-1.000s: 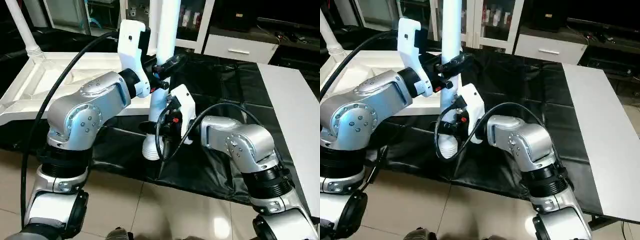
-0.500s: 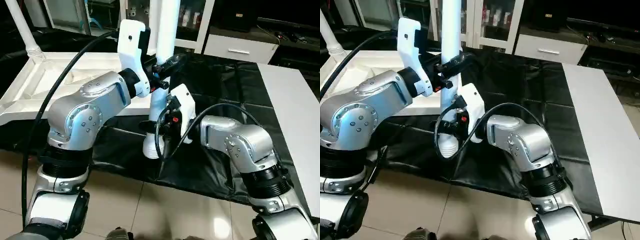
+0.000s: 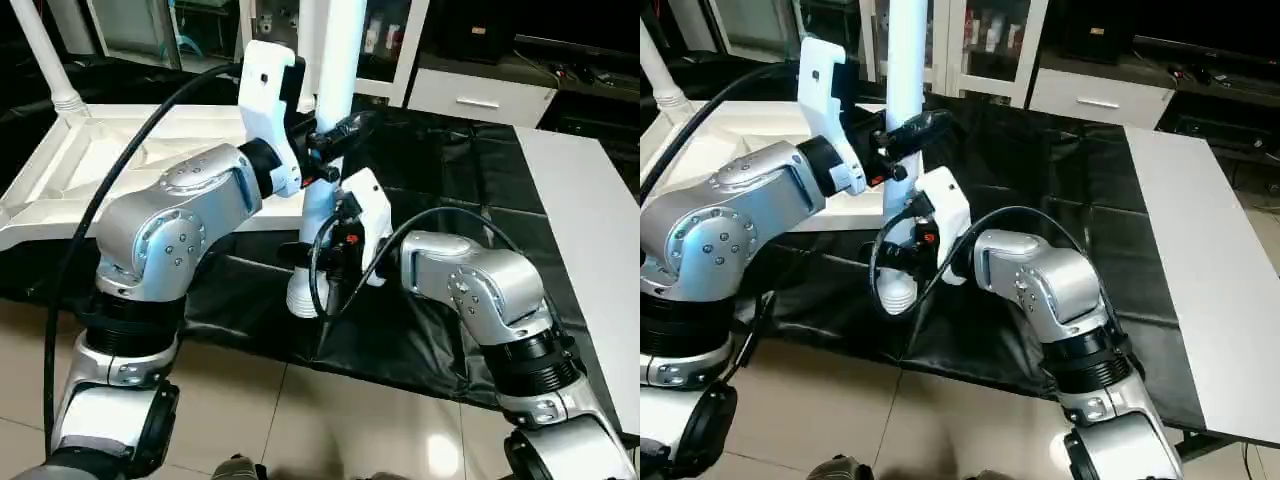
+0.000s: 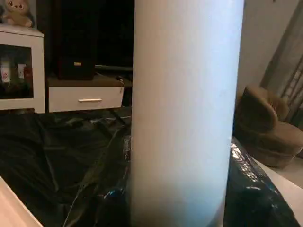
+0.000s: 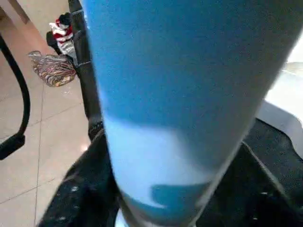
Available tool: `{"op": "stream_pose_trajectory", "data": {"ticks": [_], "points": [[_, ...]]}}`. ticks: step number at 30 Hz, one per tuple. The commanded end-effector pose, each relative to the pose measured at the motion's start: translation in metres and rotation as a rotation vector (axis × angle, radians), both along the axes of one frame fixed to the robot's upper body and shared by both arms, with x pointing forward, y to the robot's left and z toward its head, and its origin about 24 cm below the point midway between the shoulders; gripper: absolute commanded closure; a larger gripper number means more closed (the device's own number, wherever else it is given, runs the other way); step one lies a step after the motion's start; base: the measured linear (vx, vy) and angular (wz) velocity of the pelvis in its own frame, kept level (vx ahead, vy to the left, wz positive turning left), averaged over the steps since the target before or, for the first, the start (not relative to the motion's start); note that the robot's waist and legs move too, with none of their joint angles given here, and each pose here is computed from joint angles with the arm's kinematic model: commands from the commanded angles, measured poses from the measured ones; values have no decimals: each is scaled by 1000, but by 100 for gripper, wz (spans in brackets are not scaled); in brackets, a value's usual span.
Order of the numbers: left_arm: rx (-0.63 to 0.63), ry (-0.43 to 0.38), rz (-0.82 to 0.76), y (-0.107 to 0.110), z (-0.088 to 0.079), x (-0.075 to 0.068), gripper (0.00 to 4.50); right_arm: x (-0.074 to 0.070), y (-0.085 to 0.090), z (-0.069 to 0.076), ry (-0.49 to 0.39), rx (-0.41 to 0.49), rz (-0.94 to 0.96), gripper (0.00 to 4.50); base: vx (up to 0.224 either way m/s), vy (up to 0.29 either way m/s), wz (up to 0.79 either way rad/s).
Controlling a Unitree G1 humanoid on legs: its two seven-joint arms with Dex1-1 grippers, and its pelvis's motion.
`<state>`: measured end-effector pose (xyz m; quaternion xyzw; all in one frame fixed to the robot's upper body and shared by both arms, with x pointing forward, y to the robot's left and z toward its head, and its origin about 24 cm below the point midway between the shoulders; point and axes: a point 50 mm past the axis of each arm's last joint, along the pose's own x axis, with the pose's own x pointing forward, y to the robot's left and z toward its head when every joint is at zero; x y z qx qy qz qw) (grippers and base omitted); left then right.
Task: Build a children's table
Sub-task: Pick table leg
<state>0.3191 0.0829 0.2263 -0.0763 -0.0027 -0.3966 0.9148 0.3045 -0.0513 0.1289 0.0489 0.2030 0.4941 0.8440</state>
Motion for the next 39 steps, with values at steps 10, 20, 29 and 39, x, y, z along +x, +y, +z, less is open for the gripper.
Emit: {"op": "stream_pose_trajectory", "data": {"ticks": [10, 20, 29, 39], "points": [[57, -38, 75, 4, 1, 2, 278, 4, -4, 5, -25, 10, -10, 266, 0, 0, 0], [-59, 24, -10, 4, 4, -7, 158, 10, -22, 5, -45, 7, -116, 266, 0, 0, 0], [-140, 0, 132, 44, 4, -21, 120, 29, -106, 25, -182, 37, -588, 267, 0, 0, 0], [239, 0, 668, 91, -86, -39, 120, -9, -130, 21, -376, -29, -736, 267, 0, 0, 0]]}}
